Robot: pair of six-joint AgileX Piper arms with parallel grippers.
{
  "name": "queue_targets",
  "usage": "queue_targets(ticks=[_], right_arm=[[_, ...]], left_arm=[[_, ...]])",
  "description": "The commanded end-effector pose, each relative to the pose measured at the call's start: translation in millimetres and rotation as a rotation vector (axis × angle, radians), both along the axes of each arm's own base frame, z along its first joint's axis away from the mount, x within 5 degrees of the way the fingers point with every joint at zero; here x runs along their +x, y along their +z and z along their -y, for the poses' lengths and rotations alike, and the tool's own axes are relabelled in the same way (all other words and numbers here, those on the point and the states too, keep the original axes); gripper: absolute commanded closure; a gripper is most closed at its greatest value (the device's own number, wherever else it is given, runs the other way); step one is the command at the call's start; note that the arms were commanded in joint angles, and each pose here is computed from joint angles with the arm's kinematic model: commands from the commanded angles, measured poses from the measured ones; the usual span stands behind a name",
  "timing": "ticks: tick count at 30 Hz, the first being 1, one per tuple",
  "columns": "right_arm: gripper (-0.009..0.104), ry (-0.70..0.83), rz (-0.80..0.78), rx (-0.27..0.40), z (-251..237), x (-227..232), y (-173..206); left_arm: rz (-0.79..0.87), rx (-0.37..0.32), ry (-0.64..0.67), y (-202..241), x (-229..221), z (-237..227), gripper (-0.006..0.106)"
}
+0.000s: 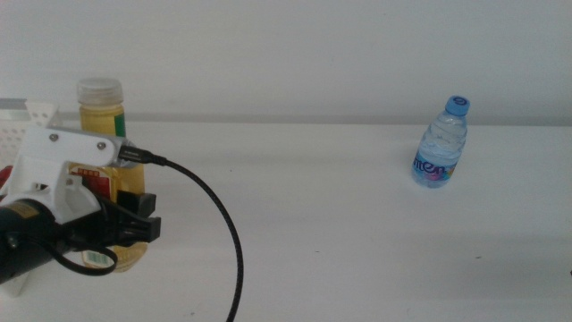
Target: Use arms to grab the bottles and put them into the dustbin to the left of the table.
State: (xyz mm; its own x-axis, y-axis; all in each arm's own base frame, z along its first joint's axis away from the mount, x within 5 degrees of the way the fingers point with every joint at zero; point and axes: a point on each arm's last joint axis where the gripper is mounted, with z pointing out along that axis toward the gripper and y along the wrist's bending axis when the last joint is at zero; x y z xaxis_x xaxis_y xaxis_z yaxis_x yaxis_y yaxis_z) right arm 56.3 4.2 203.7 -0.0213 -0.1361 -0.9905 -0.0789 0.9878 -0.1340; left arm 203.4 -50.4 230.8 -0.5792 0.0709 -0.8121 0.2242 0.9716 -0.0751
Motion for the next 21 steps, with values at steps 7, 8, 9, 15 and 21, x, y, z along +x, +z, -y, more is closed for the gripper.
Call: queue_targets(ticks=[7, 8, 9, 15, 21], right_arm=[[0.002, -0.008, 0.004, -0.013, 1, -1, -12], [0.002, -0.008, 0.004, -0.013, 1, -1, -12], [0.002, -0.008, 0.004, -0.013, 1, -1, -12], [0.002, -0.008, 0.004, -0.013, 1, -1, -12], [0.002, -0.008, 0.004, -0.013, 1, -1, -12]], left_arm=[[0.047, -0.026, 0.031, 8, 1, -2, 0.102], [0.040, -0.027, 0.028, 8, 1, -2, 0.102], [0.031, -0.026, 0.023, 7, 0, -1, 0.102], [-0.100, -0.029, 0.029, 8, -3, 0, 0.102], [-0.200, 0.070, 0.005, 52, 5, -2, 0.102]])
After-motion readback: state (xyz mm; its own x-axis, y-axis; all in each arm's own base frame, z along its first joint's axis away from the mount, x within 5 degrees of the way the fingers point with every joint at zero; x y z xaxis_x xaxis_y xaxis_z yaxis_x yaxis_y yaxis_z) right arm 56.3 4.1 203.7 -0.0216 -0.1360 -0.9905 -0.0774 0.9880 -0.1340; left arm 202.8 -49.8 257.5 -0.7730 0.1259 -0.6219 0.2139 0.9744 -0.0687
